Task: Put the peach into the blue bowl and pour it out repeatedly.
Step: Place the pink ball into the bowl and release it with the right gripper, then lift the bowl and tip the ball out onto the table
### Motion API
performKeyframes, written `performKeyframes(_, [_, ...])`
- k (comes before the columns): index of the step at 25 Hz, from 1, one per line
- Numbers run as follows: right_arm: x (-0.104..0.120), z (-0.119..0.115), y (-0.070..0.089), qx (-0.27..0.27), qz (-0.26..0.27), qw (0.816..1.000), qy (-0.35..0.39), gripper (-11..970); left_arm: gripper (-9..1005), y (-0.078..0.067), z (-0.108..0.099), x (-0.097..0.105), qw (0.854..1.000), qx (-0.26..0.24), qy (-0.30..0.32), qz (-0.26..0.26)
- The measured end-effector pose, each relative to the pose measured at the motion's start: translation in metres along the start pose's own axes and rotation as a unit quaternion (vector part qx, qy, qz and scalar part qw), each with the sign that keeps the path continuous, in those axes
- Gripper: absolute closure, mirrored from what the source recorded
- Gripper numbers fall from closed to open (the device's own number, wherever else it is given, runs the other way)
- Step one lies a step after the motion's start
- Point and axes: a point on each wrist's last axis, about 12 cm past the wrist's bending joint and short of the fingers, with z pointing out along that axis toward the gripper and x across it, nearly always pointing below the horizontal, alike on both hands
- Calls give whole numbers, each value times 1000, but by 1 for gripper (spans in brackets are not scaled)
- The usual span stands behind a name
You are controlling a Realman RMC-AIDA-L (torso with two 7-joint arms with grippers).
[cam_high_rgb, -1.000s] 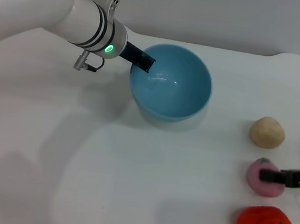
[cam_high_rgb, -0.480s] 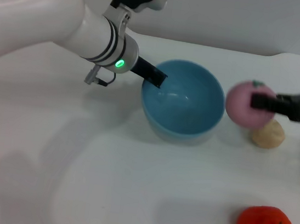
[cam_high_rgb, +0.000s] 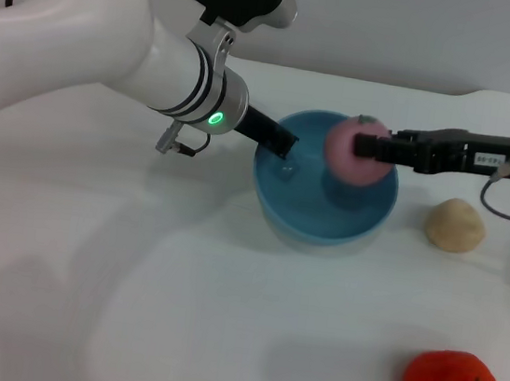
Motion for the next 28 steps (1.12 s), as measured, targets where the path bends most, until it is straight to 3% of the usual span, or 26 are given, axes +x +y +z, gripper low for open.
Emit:
performKeyframes(7, [8,6,-1,0,-19,1000,-21,557,998,3,1,4,1000,-4,-4,-7])
performKeyframes(12, [20,-3,-9,22,-20,999,-40,497,998,4,2,5,1000,-5,-7,-10])
performKeyframes(15, [34,-24,-19,53,-29,993,-99,478,998,5,2,6,1000,-7,-10,-10])
performKeyframes(17, [48,-47,-27,90,-44,982,-157,465,997,7,2,7,1000,-9,-12,-9])
performKeyframes(23, [126,-135,-41,254,-57,921,-290,427,997,10,1,2,999,-20,-31,16])
performKeyframes(26, [166,-157,-42,312,-18,899,-308,408,997,7,2,0,999,-20,-36,36])
performKeyframes(28, [191,-164,-40,343,6,883,-319,408,997,-6,4,-7,995,-22,-54,83])
